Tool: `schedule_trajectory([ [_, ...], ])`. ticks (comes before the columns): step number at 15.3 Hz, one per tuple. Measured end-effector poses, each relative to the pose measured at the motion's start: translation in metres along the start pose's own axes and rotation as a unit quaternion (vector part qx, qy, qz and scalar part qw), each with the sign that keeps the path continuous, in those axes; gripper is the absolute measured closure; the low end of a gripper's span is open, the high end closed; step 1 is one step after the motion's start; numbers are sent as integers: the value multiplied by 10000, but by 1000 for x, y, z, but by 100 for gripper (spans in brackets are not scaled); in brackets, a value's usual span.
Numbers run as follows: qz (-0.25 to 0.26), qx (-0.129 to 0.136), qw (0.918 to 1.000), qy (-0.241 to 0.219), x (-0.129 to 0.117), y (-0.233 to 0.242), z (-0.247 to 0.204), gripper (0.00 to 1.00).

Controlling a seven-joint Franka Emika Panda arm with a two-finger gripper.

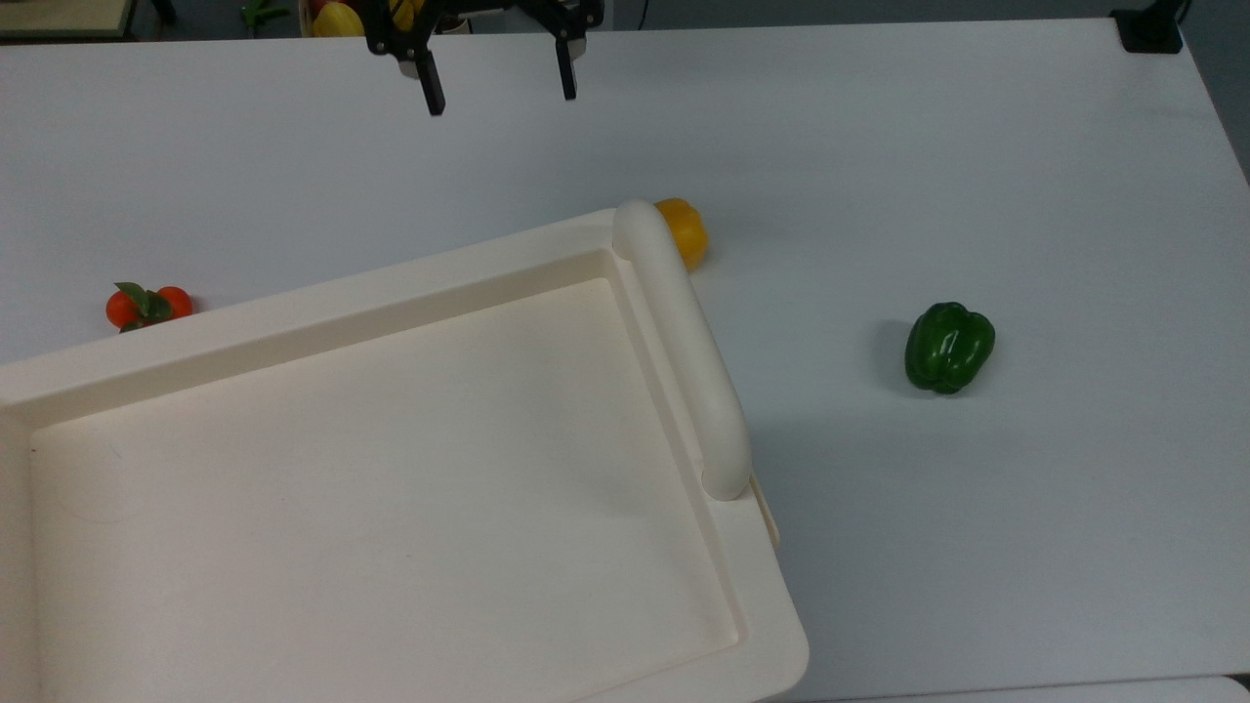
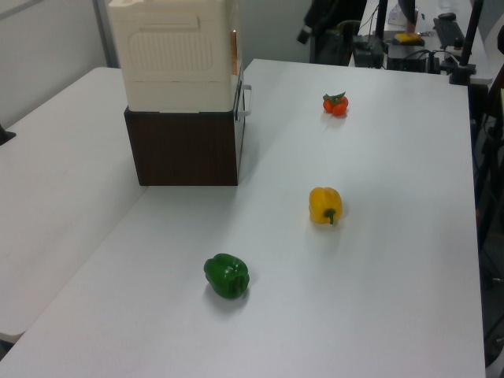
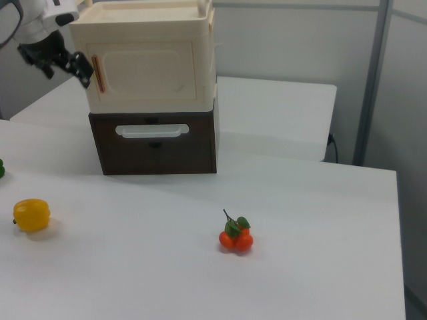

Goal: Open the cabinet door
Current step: 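Lower the gripper onto the orange door handle and close on it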

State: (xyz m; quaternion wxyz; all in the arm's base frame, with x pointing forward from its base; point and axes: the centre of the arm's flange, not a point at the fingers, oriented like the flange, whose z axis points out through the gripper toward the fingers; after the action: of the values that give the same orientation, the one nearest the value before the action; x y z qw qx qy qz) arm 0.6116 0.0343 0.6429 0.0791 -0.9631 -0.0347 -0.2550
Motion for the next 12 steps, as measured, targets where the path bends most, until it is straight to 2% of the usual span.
schedule_trajectory([
  [1, -16, -8, 9996, 273, 7, -2, 1, 3],
  [3, -43, -17, 9977, 679, 16, -6, 6, 23],
  [4, -47, -23, 9964, 846, 20, -6, 11, 28],
  [7, -93, -2, 9928, 1190, 27, -13, 31, 31],
  [8, -118, 4, 9920, 1255, 28, -15, 39, 35],
  [12, -309, -29, 9883, 1496, 37, -13, 58, 36],
])
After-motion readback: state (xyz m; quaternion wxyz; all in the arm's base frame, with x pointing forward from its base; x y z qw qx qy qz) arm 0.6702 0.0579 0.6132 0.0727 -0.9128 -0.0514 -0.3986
